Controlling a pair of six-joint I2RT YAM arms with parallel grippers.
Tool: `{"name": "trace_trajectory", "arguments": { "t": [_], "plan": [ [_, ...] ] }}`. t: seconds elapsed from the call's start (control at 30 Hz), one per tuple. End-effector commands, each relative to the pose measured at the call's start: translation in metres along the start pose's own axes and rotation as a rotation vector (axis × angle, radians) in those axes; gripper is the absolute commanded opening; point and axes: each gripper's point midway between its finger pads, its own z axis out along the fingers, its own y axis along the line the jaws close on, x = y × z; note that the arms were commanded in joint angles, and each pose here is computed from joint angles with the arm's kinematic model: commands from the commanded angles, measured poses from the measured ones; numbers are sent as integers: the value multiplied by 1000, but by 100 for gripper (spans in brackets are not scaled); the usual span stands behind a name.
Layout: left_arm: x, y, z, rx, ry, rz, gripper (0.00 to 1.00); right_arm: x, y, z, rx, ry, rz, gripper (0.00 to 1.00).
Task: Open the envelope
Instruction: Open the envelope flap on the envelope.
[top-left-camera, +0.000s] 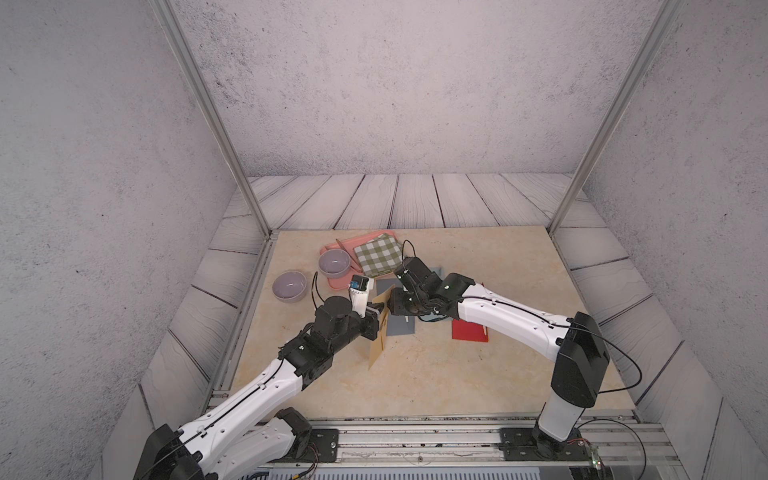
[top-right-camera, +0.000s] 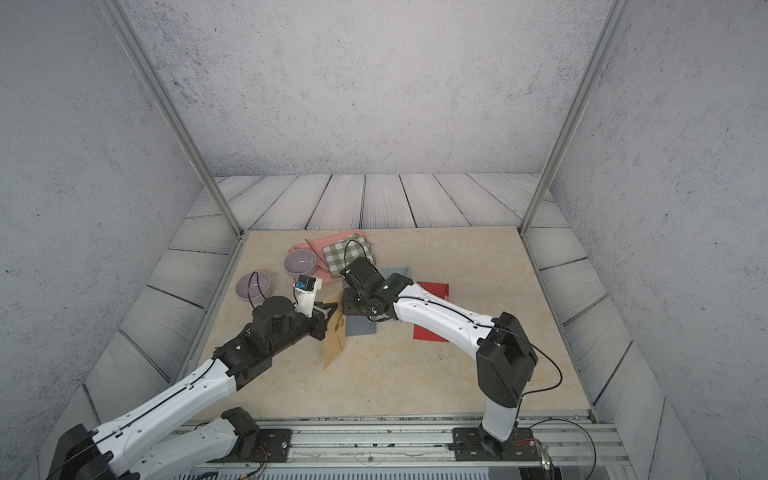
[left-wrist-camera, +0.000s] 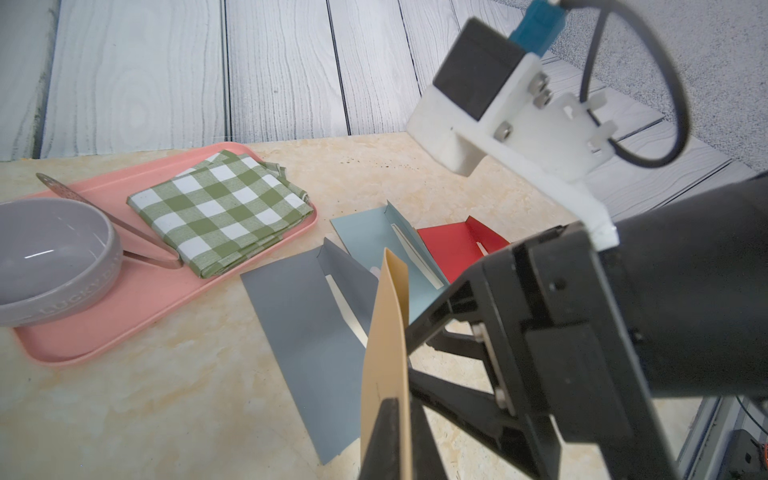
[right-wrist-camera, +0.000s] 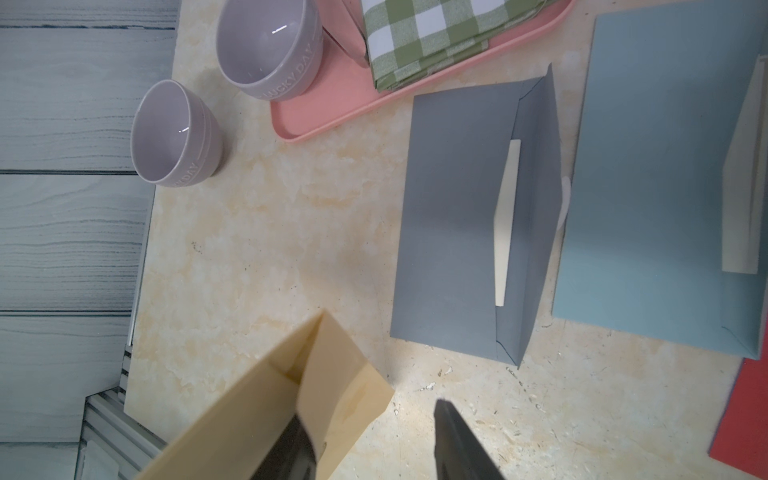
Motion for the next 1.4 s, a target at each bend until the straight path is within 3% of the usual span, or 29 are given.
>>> {"name": "trace_trajectory", "arguments": {
  "t": [0.0,1.37],
  "plan": [
    [-18,-6,-7,25,-74,-3,0,11,-6,12,36,39,-1,48],
    [-24,-2,-21,5,-111,-31,0,12,-2,8,24,25,-17,49]
  ]
}}
